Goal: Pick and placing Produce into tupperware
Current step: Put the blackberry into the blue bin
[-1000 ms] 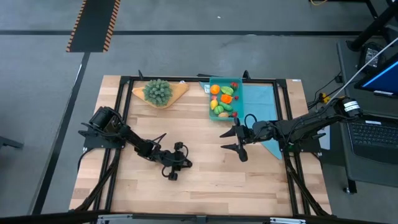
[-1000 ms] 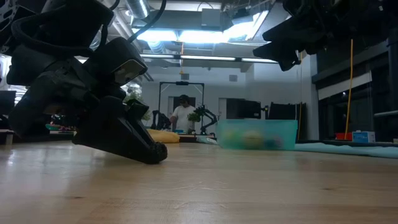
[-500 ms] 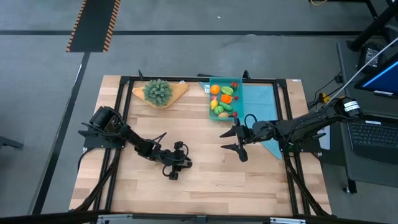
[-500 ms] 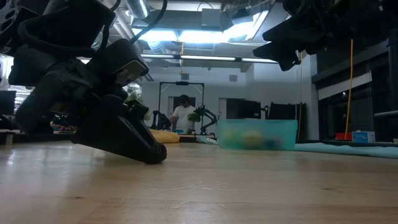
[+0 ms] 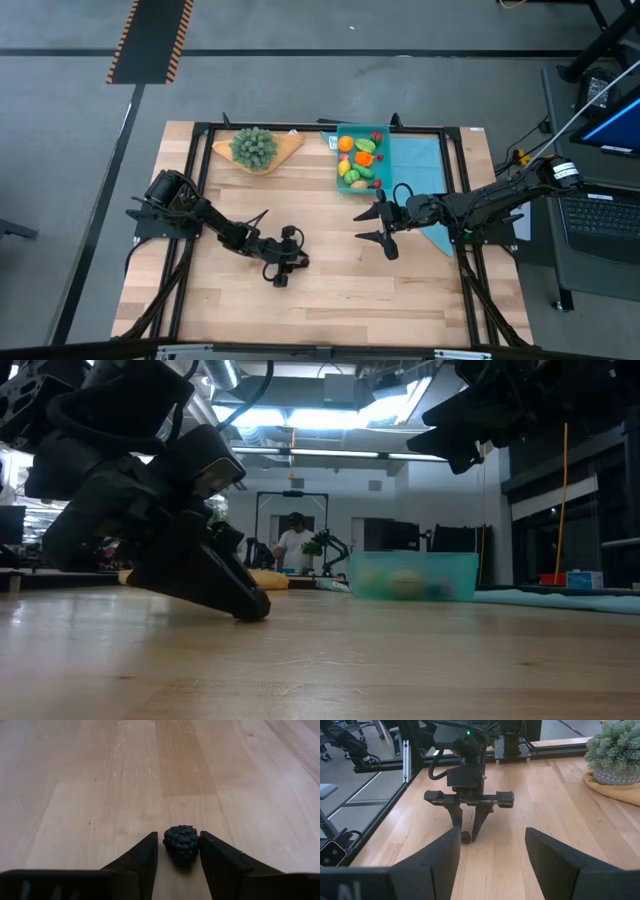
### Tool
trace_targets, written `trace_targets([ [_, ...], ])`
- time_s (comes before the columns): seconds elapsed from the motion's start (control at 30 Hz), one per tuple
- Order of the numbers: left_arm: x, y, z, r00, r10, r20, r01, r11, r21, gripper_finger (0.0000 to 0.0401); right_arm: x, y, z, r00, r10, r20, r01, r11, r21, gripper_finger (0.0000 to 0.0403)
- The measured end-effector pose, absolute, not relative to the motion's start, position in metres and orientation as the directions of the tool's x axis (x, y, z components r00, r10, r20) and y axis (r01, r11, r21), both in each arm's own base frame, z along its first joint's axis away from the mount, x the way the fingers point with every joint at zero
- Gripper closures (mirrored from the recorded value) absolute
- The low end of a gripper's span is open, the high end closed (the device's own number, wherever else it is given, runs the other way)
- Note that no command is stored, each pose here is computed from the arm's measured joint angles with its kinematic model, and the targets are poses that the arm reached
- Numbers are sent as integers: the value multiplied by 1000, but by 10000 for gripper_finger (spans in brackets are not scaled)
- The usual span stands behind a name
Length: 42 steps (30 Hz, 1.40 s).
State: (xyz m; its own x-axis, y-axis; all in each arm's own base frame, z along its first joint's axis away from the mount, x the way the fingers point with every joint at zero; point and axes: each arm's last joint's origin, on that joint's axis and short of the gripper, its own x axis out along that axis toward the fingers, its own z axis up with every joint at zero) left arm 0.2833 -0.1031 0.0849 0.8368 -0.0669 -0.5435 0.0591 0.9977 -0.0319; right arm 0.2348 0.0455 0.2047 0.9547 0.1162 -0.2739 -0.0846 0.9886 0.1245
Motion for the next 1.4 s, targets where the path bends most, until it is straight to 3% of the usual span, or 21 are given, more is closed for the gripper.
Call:
trace_targets([
  [0.57, 283, -104, 84, 827, -91, -555, 81, 996, -43, 317, 235, 45, 205, 955, 116, -274, -84, 989, 126, 179],
  [0.93, 285, -104, 89, 850, -95, -519, 106, 994, -9, 320, 235, 45, 205, 957, 104, -272, -68, 988, 140, 179],
  [1.4, 291, -67, 141, 917, -4, -398, 72, 985, 157, 324, 235, 43, 205, 961, 77, -266, -16, 975, 223, 179],
])
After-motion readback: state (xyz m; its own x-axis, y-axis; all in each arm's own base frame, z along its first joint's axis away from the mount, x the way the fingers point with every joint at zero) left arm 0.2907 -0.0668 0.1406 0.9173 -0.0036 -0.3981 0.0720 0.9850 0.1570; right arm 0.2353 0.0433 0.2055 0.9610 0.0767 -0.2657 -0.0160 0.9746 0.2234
